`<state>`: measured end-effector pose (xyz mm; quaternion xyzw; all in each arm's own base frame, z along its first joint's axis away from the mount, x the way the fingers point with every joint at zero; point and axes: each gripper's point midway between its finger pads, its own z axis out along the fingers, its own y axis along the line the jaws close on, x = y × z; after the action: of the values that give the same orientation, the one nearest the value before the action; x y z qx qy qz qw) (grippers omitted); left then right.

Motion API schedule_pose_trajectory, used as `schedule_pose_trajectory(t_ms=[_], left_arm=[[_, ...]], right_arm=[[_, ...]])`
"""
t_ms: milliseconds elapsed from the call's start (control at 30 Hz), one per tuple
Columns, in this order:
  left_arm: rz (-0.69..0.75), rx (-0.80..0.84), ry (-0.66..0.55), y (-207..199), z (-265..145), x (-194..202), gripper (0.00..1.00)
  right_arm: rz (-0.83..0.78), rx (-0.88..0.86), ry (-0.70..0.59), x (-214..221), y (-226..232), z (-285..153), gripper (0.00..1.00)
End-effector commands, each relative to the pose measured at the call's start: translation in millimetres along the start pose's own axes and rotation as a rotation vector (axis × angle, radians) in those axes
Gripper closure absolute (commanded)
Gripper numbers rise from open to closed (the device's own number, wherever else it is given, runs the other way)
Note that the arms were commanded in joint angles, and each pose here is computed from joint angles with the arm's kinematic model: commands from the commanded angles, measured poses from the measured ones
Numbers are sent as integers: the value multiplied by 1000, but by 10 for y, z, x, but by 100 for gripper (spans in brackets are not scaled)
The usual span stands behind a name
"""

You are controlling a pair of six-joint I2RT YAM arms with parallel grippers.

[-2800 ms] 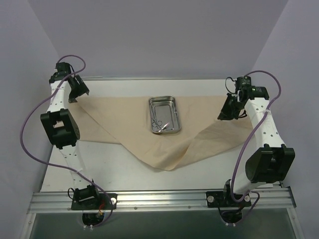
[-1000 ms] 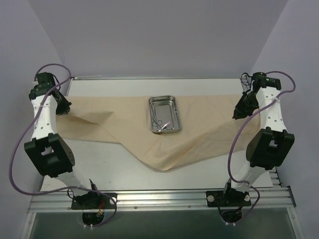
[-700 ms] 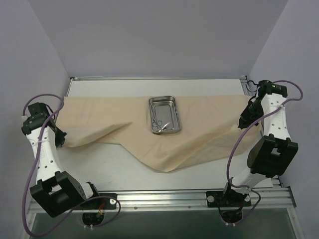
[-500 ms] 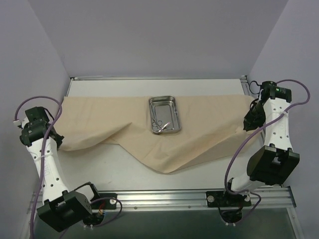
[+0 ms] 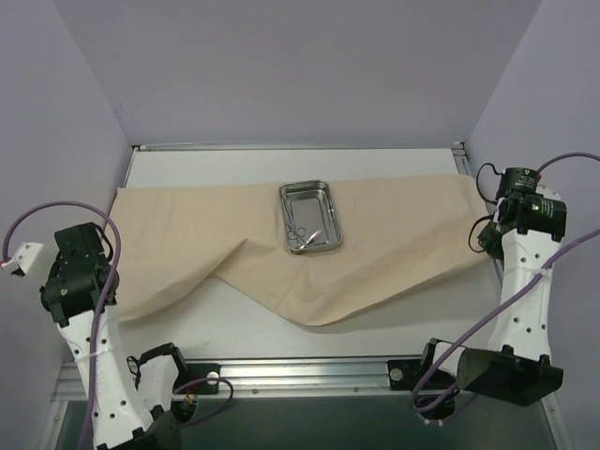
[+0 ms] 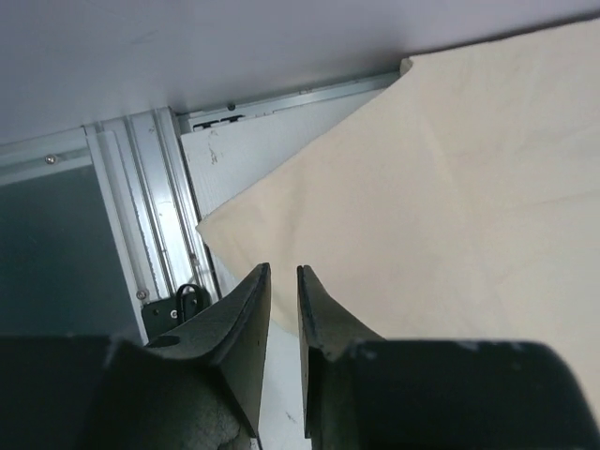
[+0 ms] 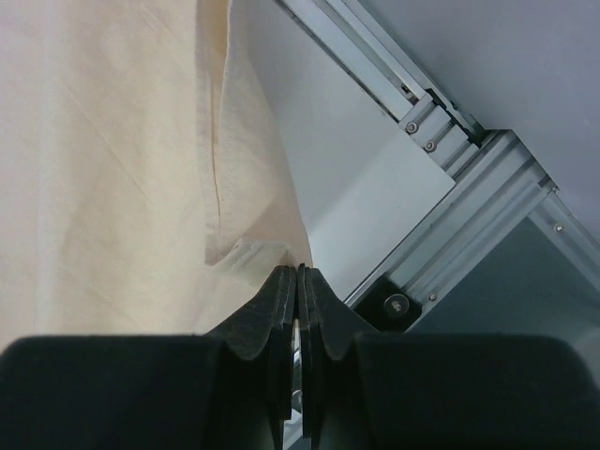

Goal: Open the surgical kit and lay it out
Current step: Open the surgical kit at the center of the board.

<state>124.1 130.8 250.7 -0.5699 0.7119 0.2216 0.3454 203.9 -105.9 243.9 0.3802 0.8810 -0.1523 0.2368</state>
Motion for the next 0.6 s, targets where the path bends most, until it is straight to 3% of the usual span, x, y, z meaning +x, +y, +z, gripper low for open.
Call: schedule_pose_trajectory(t_ms=[0, 200, 267, 300, 367, 400, 467, 567], left_arm=[[-62, -68, -92, 292, -183, -134, 73], [-102, -20, -187, 498, -398, -226, 71], [-103, 35, -201, 456, -434, -237, 71], [-25, 100, -184, 388, -463, -199, 71], [40, 238, -169, 88, -470, -174, 70], [129, 357, -98, -136, -501, -17, 66], [205, 516, -28, -561, -527, 105, 46], [285, 691, 126, -1025, -596, 365, 32]], right_arm=[[7, 54, -25, 184, -207, -93, 98], [25, 27, -62, 300, -268, -183, 99], [32, 8, -90, 289, -283, -257, 95], [30, -9, -98, 283, -273, -294, 74], [19, -60, -96, 283, -178, -335, 57], [15, -73, -92, 273, -135, -336, 47], [-7, -123, -74, 226, 33, -286, 39], [0, -167, -86, 49, 210, -291, 29]])
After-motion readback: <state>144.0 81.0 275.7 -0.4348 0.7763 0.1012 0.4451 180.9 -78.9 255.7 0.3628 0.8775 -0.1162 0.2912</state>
